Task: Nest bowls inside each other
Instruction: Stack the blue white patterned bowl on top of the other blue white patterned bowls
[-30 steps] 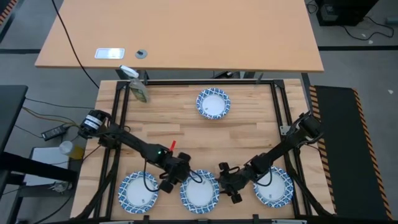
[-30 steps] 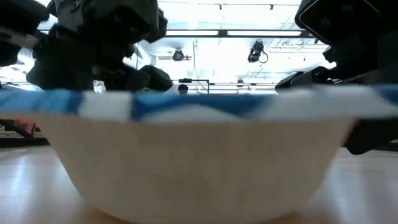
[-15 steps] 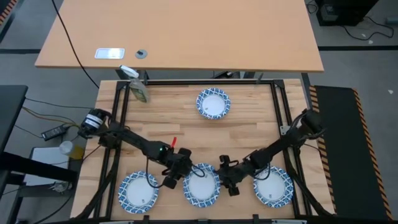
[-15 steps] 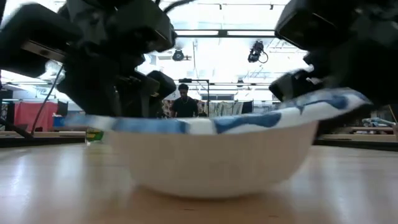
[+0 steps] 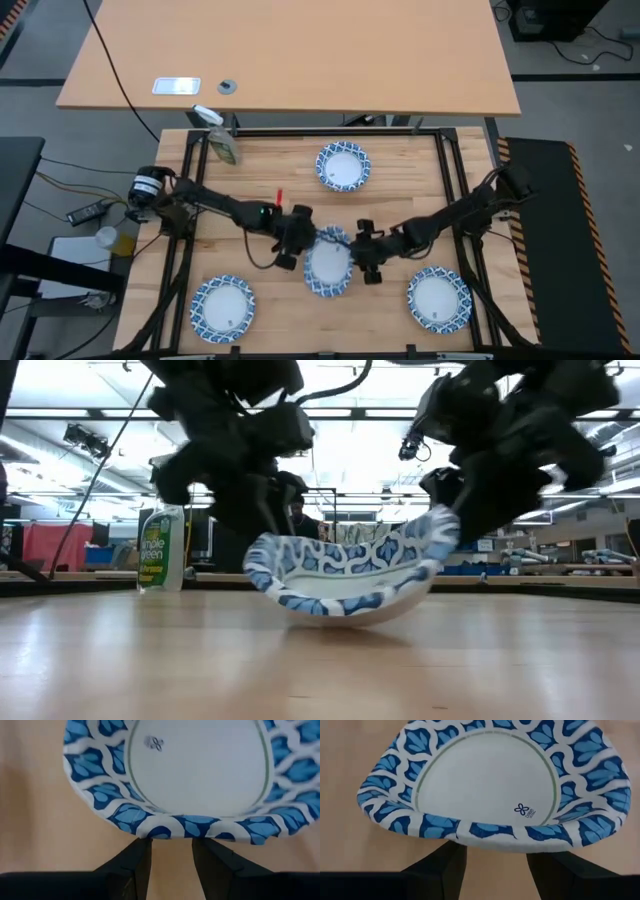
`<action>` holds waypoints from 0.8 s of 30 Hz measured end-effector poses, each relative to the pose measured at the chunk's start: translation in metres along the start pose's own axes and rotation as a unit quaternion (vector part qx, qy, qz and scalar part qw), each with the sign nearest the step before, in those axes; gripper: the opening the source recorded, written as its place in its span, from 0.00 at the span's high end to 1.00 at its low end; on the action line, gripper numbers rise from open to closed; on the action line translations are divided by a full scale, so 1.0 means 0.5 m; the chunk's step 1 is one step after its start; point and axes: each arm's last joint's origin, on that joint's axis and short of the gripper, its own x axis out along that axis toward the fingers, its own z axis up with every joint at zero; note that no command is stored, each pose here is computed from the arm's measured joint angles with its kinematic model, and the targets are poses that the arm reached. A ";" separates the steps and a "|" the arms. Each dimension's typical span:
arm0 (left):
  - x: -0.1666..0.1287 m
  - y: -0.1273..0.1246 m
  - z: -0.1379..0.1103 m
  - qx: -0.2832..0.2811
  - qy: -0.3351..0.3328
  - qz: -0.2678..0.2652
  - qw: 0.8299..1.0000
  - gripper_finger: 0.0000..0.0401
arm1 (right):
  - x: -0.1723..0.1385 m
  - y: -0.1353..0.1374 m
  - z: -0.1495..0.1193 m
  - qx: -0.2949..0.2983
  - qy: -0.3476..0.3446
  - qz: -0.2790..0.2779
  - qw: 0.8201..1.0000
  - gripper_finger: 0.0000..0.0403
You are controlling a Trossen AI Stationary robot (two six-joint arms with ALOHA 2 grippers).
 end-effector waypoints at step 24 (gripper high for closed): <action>-0.117 0.309 -0.064 -0.010 -0.090 0.193 0.977 0.64 | -0.145 -0.335 0.019 0.045 -0.045 -0.175 0.983 0.51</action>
